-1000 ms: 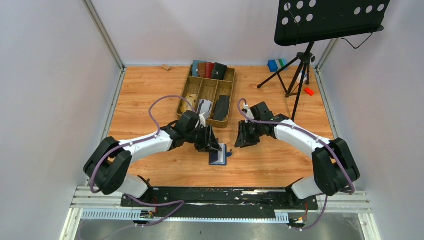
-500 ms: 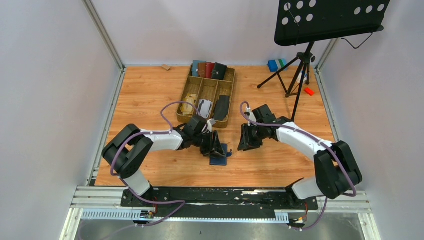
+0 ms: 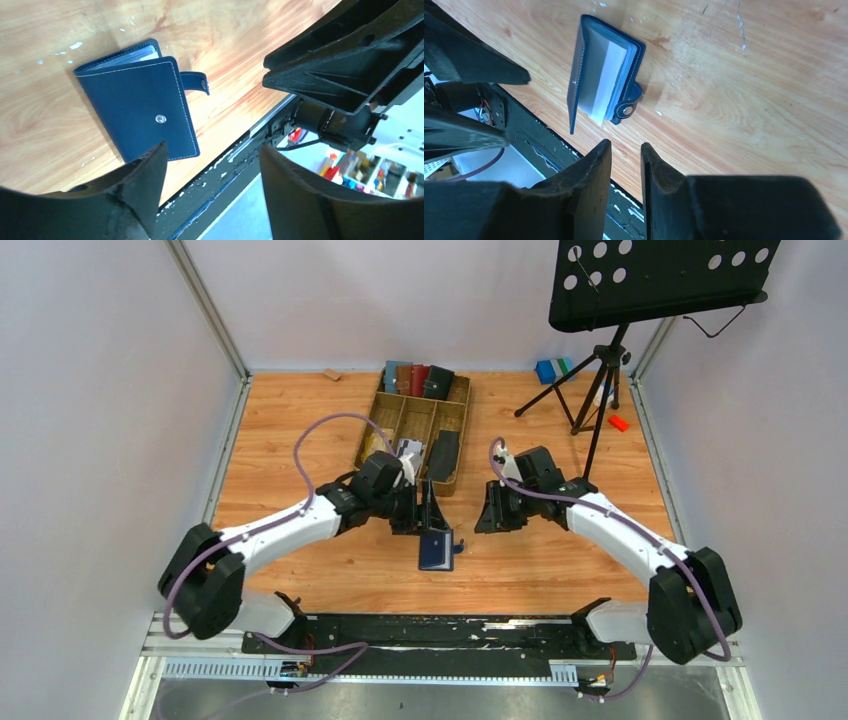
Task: Take the credit cards out of the card holder
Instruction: Close the card holder at the center of the board, then reset both arms
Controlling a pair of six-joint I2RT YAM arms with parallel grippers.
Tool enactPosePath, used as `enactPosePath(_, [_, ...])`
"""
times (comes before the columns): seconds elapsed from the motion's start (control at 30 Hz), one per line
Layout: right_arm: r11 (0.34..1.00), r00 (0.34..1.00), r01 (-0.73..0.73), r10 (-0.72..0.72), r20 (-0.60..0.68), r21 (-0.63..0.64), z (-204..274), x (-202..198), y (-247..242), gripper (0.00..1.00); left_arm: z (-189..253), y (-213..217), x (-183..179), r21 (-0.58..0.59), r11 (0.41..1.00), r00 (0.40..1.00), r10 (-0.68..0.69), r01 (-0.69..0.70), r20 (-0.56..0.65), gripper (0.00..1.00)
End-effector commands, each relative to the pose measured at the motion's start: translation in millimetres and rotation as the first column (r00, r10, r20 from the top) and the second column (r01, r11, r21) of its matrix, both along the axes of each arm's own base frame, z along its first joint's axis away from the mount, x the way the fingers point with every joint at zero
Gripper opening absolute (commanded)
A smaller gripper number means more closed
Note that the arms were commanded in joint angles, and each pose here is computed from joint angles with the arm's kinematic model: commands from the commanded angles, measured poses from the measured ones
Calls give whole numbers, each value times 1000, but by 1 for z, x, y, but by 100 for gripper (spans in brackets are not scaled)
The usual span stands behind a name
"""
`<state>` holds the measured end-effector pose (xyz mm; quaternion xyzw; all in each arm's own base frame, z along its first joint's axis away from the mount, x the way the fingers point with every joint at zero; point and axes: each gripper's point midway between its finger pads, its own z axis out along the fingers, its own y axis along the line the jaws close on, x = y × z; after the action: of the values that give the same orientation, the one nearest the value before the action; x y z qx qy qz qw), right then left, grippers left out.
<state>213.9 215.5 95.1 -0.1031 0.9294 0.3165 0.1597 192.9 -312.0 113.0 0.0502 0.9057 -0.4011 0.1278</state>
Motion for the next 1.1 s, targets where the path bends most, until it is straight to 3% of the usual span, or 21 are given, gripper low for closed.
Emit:
enactPosePath(0.0, [999, 973, 15, -24, 231, 38, 50, 27, -4, 29, 30, 33, 13, 105, 993, 984, 43, -62, 174, 79])
enactPosePath(0.13, [995, 925, 74, -91, 370, 59, 86, 36, -20, 30, 56, 66, 26, 146, 977, 951, 110, -158, 290, 81])
enactPosePath(0.23, [990, 899, 140, -138, 415, 27, 99, 43, -35, 30, 83, 93, 38, 163, 956, 894, 155, -243, 421, 82])
enactPosePath(0.3, [987, 886, 158, -150, 439, 18, 106, 45, -40, 31, 106, 107, 42, 151, 948, 838, 167, -282, 519, 86])
enactPosePath(0.33, [986, 877, 168, -157, 454, 17, 111, 45, -42, 31, 117, 113, 45, 140, 945, 804, 167, -296, 571, 96])
enactPosePath(0.37, [984, 869, 177, -163, 467, 15, 115, 46, -44, 31, 129, 118, 46, 120, 944, 768, 172, -307, 617, 99])
enactPosePath(0.5, [974, 821, 226, -196, 536, 11, 140, 52, -56, 32, 162, 147, 54, 74, 905, 626, 228, -418, 746, 100])
enactPosePath(0.67, [952, 733, 307, -240, 637, 4, 166, 66, -73, 35, 174, 191, 63, 81, 816, 467, 243, -573, 850, 100])
enactPosePath(0.77, [914, 693, 403, -272, 668, -45, 162, 78, -93, 35, 165, 218, 70, 111, 725, 400, 238, -679, 885, 100])
enactPosePath(0.83, [875, 657, 480, -309, 687, -66, 156, 85, -110, 36, 156, 238, 74, 169, 643, 385, 210, -747, 899, 100])
enactPosePath(0.97, [713, 555, 694, -444, 704, -98, 133, 88, -159, 71, 121, 264, 87, 323, 537, 458, 136, -779, 879, 100])
enactPosePath(1.07, [624, 481, 773, -459, 747, -114, 113, 92, -184, 84, 90, 282, 100, 352, 509, 498, 183, -785, 848, 100])
